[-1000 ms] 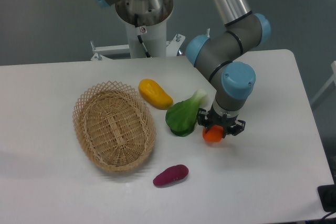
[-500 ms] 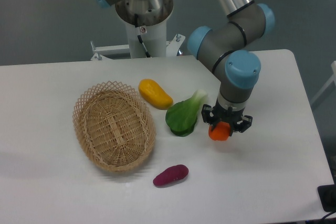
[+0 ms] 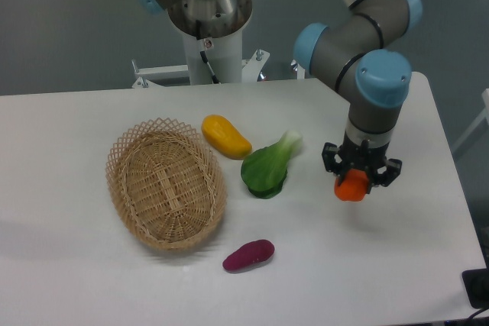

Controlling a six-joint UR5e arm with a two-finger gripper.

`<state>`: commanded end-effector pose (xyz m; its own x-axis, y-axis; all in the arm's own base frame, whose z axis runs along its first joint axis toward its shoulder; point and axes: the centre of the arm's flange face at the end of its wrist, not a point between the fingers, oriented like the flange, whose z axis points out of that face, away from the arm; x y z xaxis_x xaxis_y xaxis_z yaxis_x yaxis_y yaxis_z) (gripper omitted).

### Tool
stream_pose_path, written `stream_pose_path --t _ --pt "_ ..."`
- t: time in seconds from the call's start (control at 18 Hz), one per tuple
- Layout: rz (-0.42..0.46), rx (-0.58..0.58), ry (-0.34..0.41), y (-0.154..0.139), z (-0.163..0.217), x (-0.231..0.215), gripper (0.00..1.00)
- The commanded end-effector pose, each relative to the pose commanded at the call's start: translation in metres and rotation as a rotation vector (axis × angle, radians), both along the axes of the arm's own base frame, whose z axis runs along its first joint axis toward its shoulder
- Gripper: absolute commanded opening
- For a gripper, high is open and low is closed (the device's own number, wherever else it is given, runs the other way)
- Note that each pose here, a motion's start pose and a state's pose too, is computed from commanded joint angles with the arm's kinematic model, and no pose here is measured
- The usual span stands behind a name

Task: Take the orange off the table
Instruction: 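Lift the grasped orange up and away from the bok choy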

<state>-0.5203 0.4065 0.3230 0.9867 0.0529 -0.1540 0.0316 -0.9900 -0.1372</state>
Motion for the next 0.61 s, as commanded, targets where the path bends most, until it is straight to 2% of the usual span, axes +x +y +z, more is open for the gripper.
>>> stream_pose_path --t 0.22,0.61 --pt "-0.109 -0.036 0.019 -0.0021 0.0019 -0.0021 0.52" --pt "-0.138 -0.078 0.028 -0.0028 0.0078 -0.0087 0.52"
